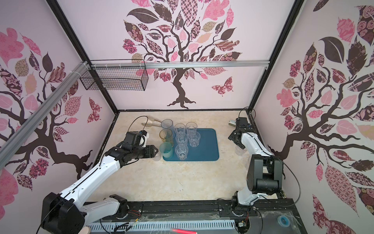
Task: Place the glasses into the tray
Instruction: Pick up the glass from the middle-right of the table.
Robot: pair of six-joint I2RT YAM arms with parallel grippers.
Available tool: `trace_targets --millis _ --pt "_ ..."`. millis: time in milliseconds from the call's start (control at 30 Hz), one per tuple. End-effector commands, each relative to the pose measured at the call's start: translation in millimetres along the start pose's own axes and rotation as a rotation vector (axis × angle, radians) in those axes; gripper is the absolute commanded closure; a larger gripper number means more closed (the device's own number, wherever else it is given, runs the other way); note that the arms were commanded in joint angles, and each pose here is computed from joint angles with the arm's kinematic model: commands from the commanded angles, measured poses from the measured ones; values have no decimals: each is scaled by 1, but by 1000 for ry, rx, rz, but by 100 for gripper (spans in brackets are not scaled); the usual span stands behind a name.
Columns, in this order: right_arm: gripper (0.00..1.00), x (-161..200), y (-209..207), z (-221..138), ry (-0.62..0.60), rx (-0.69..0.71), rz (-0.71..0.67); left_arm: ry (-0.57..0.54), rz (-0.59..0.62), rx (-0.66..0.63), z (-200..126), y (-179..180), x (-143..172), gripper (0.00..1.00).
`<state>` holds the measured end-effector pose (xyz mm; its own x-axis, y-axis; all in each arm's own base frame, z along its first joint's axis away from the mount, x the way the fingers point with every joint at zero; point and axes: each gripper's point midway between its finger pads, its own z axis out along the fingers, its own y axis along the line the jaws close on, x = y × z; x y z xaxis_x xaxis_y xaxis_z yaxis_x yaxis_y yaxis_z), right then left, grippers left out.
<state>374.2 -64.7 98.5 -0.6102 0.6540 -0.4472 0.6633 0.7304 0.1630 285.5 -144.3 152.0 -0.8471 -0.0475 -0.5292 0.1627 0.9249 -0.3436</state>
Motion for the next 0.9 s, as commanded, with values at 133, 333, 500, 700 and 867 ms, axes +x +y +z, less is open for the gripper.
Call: trace_targets --millis 133,333,500,700,867 --pt "43 21 2 30 97 2 -8 -18 9 32 -1 -11 -12 34" --pt "63 26 7 30 113 -29 -9 -8 5 33 1 -11 -12 34" --pt "81 24 10 24 109 -43 -17 -4 0 42 3 -13 -14 34" --pt "94 20 14 14 100 -45 -35 -7 -22 62 7 -17 -18 34" --pt "96 1 47 -35 5 -89 -125 -28 -25 44 4 -17 -26 35"
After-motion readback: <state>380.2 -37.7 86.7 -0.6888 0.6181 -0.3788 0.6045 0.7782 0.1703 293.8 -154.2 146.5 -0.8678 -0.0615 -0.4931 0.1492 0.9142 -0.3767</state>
